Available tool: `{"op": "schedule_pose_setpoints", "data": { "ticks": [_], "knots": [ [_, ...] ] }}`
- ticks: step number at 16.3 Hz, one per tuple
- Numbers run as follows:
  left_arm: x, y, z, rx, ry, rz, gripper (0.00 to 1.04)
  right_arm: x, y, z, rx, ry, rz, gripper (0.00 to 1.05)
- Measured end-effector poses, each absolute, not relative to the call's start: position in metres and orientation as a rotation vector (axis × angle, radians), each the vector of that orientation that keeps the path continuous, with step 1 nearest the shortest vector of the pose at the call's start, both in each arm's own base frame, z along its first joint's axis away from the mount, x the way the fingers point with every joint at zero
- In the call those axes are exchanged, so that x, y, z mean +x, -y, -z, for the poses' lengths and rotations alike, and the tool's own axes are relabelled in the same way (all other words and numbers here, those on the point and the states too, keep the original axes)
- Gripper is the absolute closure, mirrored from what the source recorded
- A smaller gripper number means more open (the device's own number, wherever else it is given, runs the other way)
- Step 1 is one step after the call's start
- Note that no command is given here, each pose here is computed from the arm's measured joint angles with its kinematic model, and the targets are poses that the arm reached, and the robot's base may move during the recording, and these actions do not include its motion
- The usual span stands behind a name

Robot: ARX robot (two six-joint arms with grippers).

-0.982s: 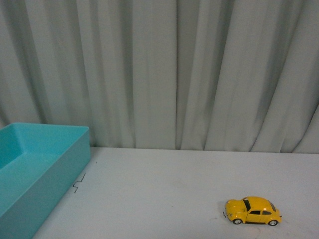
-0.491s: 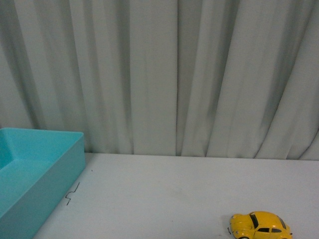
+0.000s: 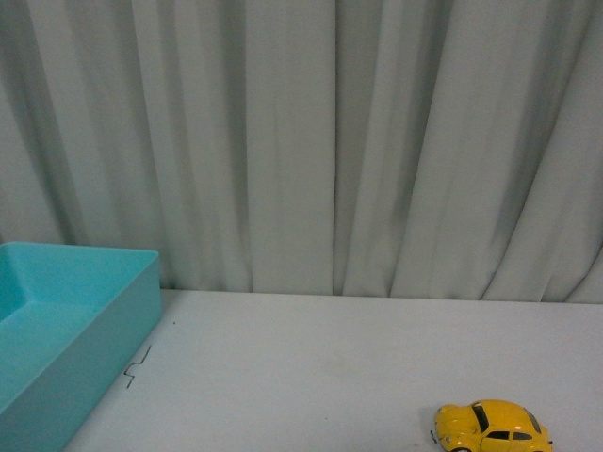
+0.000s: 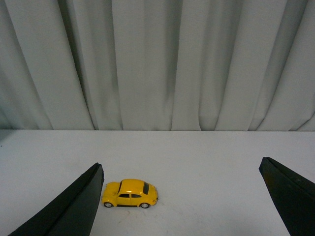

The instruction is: Wind up and store yellow beetle toy

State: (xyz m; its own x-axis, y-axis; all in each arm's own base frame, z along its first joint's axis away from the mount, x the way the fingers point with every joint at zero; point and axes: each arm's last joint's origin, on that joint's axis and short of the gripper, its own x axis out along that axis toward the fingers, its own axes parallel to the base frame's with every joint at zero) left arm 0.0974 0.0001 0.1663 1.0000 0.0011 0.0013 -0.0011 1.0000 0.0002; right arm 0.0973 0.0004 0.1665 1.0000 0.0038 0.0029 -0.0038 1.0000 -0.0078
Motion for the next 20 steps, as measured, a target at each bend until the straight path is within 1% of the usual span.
{"op": "schedule_pose_setpoints", "data": {
  "ticks": [2,3,4,5,6,8,9,10,11,12,13,15,16,17,18,20],
  "knots": [
    [0.097,0.0,-0.166,0.0,0.001,-0.001,0.07,0.097,0.0,-0.167,-0.008,0.003,-0.004,0.07],
    [0.097,0.0,-0.166,0.0,0.001,-0.001,0.07,0.097,0.0,-0.165,0.008,-0.019,-0.007,0.07],
    [0.097,0.0,-0.166,0.0,0.001,-0.001,0.07,0.1,0.004,-0.163,0.086,-0.1,-0.037,0.07],
    [0.097,0.0,-0.166,0.0,0.001,-0.001,0.07,0.109,0.022,-0.166,0.172,-0.111,0.017,0.07],
    [0.097,0.0,-0.166,0.0,0.001,-0.001,0.07,0.116,0.042,-0.172,0.196,-0.085,0.067,0.07],
    [0.097,0.0,-0.166,0.0,0.001,-0.002,0.07,0.132,0.087,-0.196,0.172,-0.013,0.152,0.07],
    [0.097,0.0,-0.166,0.0,0.001,-0.002,0.07,0.14,0.114,-0.207,0.148,0.026,0.23,0.07],
    [0.097,0.0,-0.166,0.0,0.001,-0.002,0.07,0.151,0.134,-0.211,0.141,0.031,0.268,0.07],
    [0.097,0.0,-0.166,0.0,0.001,0.0,0.07,0.166,0.146,-0.21,0.146,0.019,0.263,0.07],
    [0.097,0.0,-0.166,0.0,0.001,-0.001,0.07,0.188,0.153,-0.209,0.144,-0.002,0.232,0.07],
    [0.097,0.0,-0.166,0.0,0.001,-0.001,0.07,0.216,0.153,-0.214,0.113,0.018,0.165,0.07],
    [0.097,0.0,-0.166,0.0,0.001,-0.001,0.07,0.274,0.138,-0.23,0.043,0.021,-0.013,0.07],
    [0.097,0.0,-0.166,0.0,0.001,-0.001,0.07,0.3,0.127,-0.233,0.004,0.0,-0.116,0.07],
    [0.097,0.0,-0.166,0.0,0.001,-0.001,0.07,0.331,0.108,-0.231,-0.049,-0.047,-0.295,0.07],
    [0.097,0.0,-0.166,0.0,0.001,-0.001,0.07,0.348,0.095,-0.226,-0.084,-0.089,-0.424,0.07],
    [0.097,0.0,-0.166,0.0,0.001,-0.001,0.07,0.365,0.08,-0.219,-0.147,-0.148,-0.626,0.07]
  ]
}}
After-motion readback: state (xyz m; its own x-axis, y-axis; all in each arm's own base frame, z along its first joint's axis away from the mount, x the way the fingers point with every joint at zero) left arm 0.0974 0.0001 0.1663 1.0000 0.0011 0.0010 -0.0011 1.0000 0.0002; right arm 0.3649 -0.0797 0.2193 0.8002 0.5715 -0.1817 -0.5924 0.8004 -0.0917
